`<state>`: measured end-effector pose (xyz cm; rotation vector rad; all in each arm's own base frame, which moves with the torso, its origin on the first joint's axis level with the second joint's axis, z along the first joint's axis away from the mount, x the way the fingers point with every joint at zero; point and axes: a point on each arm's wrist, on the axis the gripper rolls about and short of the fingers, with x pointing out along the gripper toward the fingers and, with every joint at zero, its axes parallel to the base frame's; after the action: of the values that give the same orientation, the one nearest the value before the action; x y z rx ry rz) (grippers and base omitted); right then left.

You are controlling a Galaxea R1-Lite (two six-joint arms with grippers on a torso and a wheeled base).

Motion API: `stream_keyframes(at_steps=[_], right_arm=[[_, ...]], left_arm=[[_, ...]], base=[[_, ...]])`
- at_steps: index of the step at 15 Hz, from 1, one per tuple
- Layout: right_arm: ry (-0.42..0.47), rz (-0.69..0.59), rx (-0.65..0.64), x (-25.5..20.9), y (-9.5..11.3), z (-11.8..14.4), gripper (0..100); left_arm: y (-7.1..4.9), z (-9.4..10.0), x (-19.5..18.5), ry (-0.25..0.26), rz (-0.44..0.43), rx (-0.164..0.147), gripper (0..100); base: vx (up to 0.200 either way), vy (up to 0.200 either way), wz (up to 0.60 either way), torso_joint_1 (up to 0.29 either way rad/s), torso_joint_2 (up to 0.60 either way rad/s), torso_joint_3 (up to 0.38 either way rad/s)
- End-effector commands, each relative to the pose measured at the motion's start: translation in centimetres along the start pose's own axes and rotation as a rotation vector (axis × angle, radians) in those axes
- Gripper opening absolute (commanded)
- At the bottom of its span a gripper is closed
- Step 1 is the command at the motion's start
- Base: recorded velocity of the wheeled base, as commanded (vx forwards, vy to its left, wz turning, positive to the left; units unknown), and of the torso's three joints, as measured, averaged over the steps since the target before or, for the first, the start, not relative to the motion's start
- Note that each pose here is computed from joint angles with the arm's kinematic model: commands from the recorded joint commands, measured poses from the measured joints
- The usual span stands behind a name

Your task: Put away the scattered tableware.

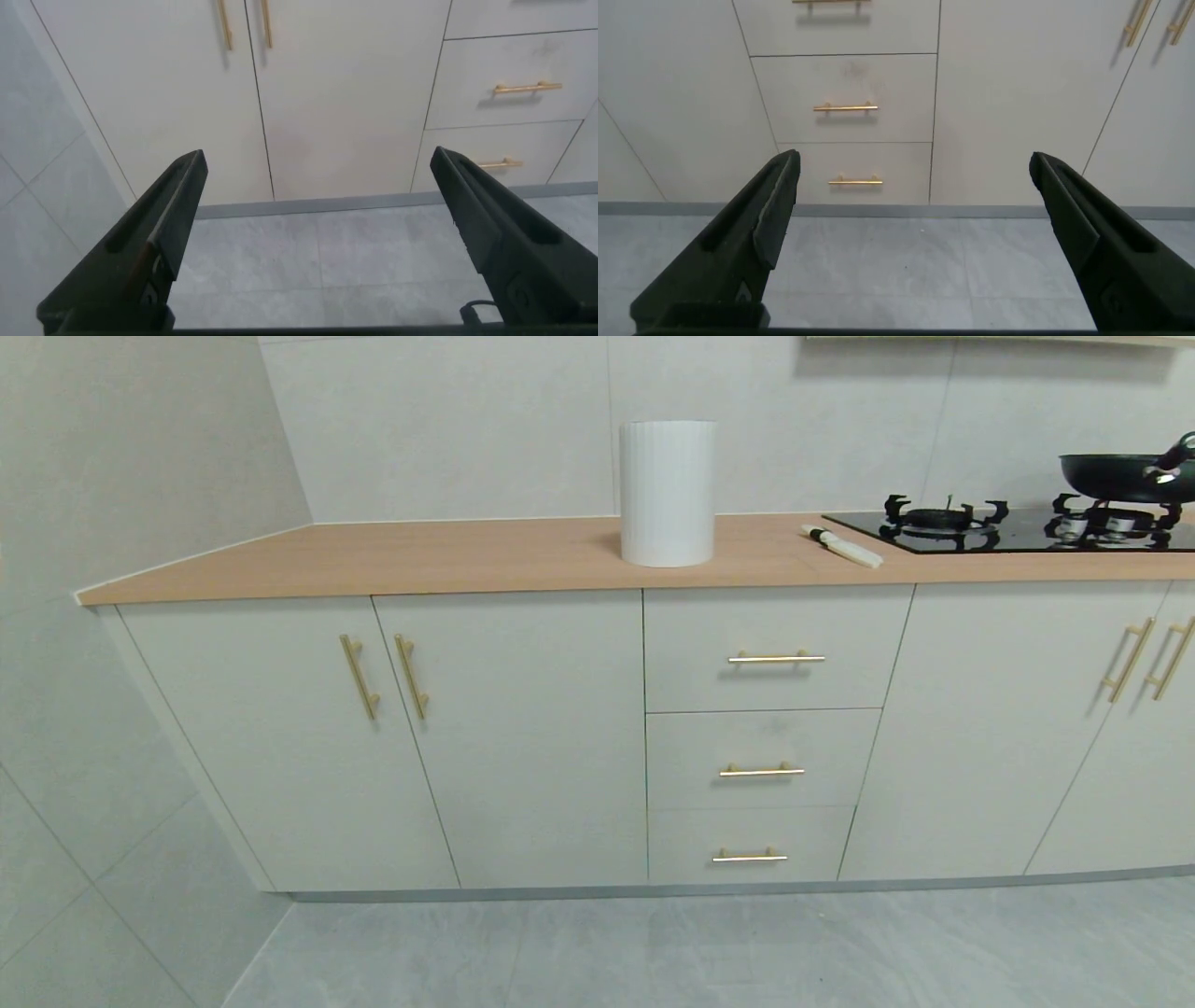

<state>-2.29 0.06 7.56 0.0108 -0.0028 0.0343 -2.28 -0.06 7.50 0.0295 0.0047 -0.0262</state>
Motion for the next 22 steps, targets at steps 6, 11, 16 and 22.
stream_keyframes(at_steps=[6, 11, 16, 22], right_arm=[[0.001, 0.001, 0.0, 0.01, 0.0, 0.0, 100], [0.001, 0.001, 0.0, 0.01, 0.0, 0.0, 100], [0.001, 0.001, 0.001, 0.01, 0.0, 0.0, 100], [0.001, 0.001, 0.001, 0.01, 0.0, 0.0, 100]], left_arm=[[0.0, 0.01, 0.0, -0.001, 0.0, -0.013, 100], [0.0, 0.01, 0.0, 0.0, 0.002, -0.011, 100], [0.0, 0.01, 0.0, -0.001, 0.0, -0.011, 100], [0.0, 0.01, 0.0, 0.0, 0.002, -0.013, 100]], base=[[0.167, 0.0, 0.0, 0.004, 0.0, 0.004], [0.2, 0.0, 0.0, 0.0, 0.0, 0.002], [0.2, 0.0, 0.0, 0.003, 0.0, 0.001], [0.2, 0.0, 0.0, 0.002, 0.0, 0.002]])
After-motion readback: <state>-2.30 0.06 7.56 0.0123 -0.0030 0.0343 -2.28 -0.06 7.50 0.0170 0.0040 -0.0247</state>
